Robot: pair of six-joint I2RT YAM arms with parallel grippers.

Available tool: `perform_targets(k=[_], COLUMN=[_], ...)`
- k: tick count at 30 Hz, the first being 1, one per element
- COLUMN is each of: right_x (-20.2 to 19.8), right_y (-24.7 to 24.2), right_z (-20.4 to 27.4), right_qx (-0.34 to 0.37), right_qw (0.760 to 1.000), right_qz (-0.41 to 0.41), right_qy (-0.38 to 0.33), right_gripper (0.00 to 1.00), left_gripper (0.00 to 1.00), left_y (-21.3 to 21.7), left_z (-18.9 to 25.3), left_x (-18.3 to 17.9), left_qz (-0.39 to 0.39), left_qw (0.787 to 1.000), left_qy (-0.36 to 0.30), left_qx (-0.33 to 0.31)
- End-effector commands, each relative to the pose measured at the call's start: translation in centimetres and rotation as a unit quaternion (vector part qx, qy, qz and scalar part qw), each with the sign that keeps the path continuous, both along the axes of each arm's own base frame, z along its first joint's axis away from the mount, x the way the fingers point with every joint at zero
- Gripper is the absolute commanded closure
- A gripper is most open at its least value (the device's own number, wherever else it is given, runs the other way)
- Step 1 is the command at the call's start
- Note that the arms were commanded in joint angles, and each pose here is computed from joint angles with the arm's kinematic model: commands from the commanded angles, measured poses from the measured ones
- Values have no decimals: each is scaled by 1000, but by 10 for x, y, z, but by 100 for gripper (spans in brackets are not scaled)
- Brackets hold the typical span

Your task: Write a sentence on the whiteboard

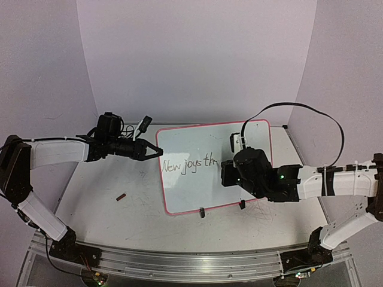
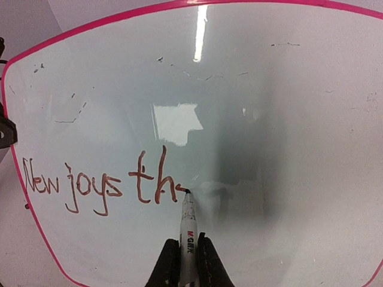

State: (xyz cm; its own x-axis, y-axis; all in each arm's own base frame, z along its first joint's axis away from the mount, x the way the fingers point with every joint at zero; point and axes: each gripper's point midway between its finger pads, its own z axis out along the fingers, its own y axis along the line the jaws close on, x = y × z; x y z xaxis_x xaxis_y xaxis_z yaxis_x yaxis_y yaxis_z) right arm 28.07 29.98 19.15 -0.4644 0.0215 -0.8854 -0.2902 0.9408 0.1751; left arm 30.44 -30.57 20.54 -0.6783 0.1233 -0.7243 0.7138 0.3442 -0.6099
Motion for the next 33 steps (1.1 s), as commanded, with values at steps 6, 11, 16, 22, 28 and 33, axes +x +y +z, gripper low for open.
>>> perform_targets(k=[6,11,16,22,28,33], right_x=[6,8,11,10,5,2], right_y=[-16,-7,-5,3,3,2], right_z=[5,14,15,8,1,-6], right_qx=[-5,19,19,12,11,8], right_qw=[999,999,999,1000,1000,1000], right_qz=[-44,-30,-32,-16,-3,0], right_qy=[-9,-27,-31,-23,-11,0], right_gripper=[100,100,100,100,100,100], left_gripper=[91,91,91,91,91,91], left_y=[-11,-11,-11,-11,-11,-11], left_z=[7,7,7,8,8,7], left_x=[-12,-12,-12,-12,-12,-12], left_qz=[-24,-24,-24,-24,-25,-25], left_qw=[1000,1000,1000,1000,1000,1000], left_qy=[4,4,4,3,4,5], left_qx=[-1,-1,-1,-2,-1,-1])
